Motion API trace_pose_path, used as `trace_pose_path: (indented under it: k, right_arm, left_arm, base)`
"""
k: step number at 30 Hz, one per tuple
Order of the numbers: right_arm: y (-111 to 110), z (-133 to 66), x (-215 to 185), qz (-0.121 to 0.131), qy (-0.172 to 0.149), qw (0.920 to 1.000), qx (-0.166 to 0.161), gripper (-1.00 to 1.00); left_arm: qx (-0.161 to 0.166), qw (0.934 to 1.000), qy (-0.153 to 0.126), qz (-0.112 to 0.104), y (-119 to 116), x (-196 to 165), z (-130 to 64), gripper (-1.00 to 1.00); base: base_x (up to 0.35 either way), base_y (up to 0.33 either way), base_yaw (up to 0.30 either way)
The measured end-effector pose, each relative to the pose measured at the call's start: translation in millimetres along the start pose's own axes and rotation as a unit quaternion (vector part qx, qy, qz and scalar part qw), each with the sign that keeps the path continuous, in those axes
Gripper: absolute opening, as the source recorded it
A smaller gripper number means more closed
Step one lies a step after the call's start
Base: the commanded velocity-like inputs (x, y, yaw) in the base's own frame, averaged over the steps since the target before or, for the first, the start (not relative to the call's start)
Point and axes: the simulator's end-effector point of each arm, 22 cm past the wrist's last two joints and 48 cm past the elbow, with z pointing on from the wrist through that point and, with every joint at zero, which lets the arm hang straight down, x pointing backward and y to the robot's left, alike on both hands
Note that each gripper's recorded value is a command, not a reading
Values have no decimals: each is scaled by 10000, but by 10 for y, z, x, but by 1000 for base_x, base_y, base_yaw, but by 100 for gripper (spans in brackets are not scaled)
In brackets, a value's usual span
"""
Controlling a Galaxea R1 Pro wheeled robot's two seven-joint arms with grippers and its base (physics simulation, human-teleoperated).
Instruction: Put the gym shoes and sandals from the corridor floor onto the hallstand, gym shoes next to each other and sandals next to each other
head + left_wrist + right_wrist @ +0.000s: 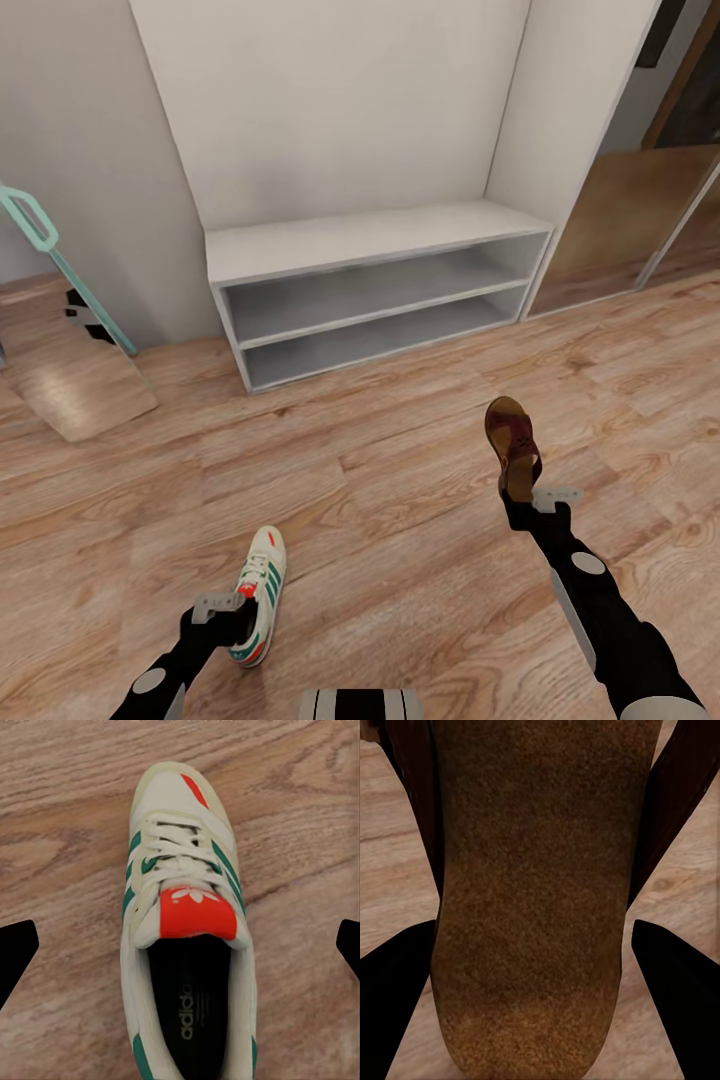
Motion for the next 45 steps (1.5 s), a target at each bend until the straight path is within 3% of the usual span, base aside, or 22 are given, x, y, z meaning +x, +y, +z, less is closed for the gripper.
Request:
trace_pose_path:
  k: [13, 45]
  right_arm:
    - [12, 29, 97, 3, 80, 10000, -3, -100]
    - [128, 253, 1183, -99, 960, 9953, -78, -100]
  left_arm:
    - [-16, 9997, -241, 96, 13, -39, 7, 100]
    - [-62, 9977, 666, 55, 55, 947, 135, 100]
  base:
    - [4, -4, 0]
    - [0, 0, 0]
